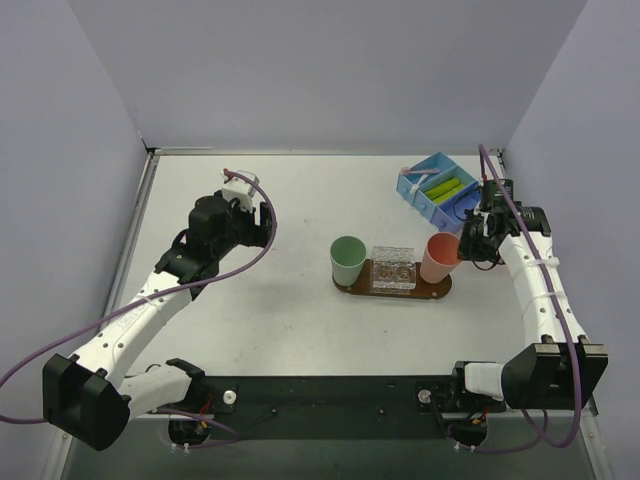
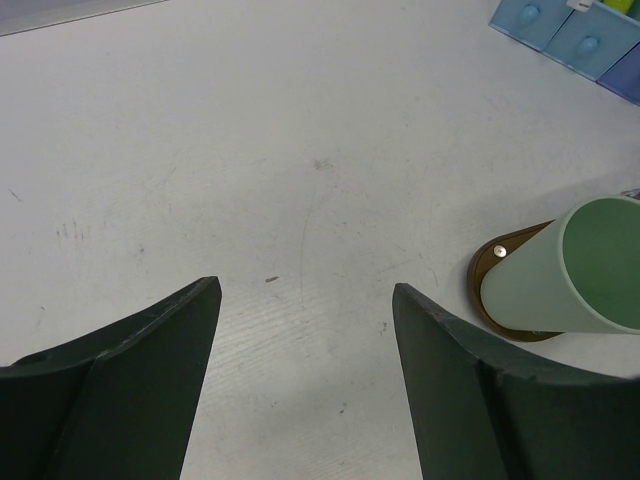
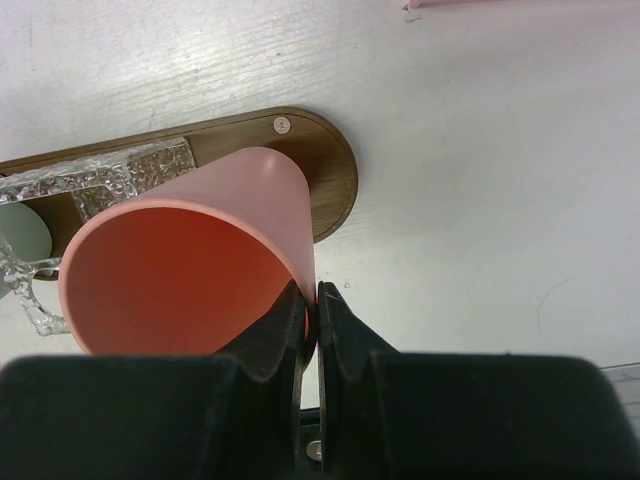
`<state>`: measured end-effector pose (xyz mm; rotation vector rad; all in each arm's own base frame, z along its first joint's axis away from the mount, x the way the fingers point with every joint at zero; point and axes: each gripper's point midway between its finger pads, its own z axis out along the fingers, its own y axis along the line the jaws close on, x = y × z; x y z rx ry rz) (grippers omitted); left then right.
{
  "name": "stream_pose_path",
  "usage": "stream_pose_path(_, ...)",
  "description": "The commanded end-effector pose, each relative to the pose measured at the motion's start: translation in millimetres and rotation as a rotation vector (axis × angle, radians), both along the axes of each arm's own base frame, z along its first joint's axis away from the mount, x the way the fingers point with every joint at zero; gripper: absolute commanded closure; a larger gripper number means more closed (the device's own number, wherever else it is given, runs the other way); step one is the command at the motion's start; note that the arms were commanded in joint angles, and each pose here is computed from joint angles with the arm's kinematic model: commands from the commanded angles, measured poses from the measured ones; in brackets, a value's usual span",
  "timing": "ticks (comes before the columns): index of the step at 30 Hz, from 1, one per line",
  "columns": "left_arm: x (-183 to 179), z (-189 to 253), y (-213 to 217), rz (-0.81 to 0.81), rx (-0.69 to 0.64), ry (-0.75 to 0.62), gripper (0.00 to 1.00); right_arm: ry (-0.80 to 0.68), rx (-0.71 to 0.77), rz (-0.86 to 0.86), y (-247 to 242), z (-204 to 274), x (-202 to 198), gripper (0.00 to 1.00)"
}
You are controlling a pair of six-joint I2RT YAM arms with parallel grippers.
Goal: Prepare toiletry sets of a toothbrush and toothpaste on the tray
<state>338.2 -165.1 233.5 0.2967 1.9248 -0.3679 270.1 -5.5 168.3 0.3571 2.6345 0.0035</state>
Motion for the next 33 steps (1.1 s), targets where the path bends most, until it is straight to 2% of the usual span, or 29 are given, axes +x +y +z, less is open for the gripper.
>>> stream_pose_path(1,4,14,-7,-0.013,-0.030,-0.051,0.20,0.051,-0.036,-0.005,-5,-9,-7,1.00)
stream_pose_path(9,4,12,-8,-0.015,-0.027,-0.045,0.20,0.044,0.032,-0.031,5,-8,0,1.00)
stream_pose_path(19,3,11,-9,-0.017,-0.021,-0.046,0.20,0.072,-0.027,-0.046,-6,-16,-2,1.00)
stream_pose_path(33,2,11,-10,-0.022,-0.019,-0.046,0.20,0.089,-0.024,-0.048,-5,-21,-4,1.00)
